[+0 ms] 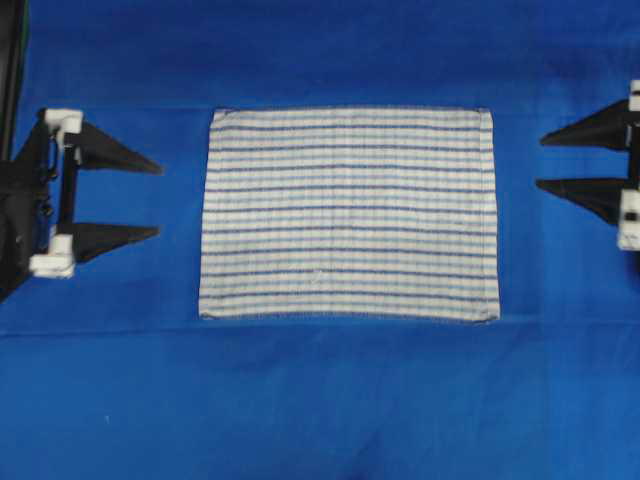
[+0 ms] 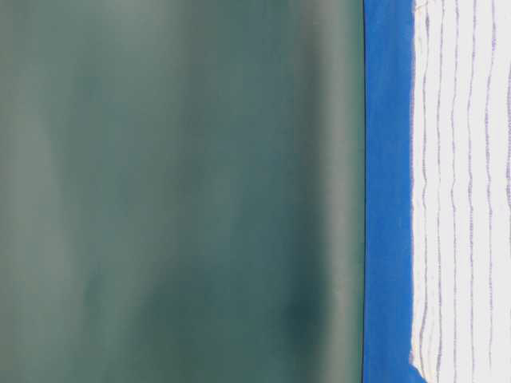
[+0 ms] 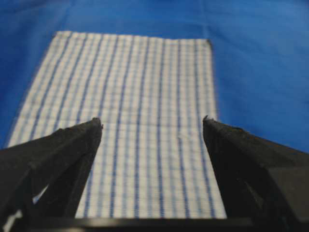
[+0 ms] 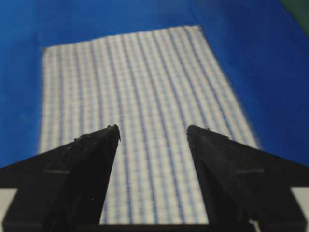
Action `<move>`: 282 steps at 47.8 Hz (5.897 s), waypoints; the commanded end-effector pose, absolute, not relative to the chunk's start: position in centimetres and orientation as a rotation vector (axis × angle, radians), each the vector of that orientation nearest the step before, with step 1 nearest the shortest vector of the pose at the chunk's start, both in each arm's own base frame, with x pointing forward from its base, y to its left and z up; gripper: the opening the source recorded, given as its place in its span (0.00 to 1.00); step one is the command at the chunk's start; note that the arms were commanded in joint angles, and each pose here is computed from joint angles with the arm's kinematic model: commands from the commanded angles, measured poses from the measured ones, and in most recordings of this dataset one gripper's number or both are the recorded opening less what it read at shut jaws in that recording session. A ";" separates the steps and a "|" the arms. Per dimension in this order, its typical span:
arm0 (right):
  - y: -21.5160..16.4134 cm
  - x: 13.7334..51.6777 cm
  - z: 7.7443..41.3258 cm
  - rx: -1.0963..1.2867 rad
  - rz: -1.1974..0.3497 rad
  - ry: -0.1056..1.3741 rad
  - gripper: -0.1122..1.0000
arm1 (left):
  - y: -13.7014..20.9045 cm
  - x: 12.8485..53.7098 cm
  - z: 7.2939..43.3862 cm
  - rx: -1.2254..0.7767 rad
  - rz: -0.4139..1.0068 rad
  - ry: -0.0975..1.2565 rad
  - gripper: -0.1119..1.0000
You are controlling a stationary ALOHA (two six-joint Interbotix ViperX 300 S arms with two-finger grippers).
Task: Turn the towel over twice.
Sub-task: 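Open both grippers and withdraw them sideways from the towel, then reach both grippers to the far corners and grasp them again, then lift the far edge with both grippers and pull it upward, then swing the held edge over and lay it down at the near side, then open both grippers to release the towel's near corners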
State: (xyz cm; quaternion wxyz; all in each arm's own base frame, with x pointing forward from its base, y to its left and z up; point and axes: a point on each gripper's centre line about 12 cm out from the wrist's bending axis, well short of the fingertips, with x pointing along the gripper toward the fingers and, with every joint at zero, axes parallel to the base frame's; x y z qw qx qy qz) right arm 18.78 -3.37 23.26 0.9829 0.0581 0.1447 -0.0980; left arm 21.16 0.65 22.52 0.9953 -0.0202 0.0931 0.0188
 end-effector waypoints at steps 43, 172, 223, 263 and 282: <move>-15.8 23.9 11.3 0.296 -0.514 0.736 0.69 | 13.4 26.0 10.1 -0.144 0.483 0.483 0.83; -16.3 19.9 32.6 0.053 -0.753 0.303 0.15 | 14.3 24.1 31.1 0.157 0.522 0.180 0.15; 5.2 25.5 12.7 0.499 -0.218 0.978 0.15 | -4.7 27.0 11.0 -0.176 -0.056 0.798 0.15; 9.0 27.0 12.5 0.478 -0.140 1.011 0.15 | -8.3 26.6 11.0 -0.191 -0.158 0.787 0.15; 8.1 27.9 17.7 0.352 -0.148 0.916 0.67 | -8.1 27.4 15.5 -0.179 -0.178 0.701 0.81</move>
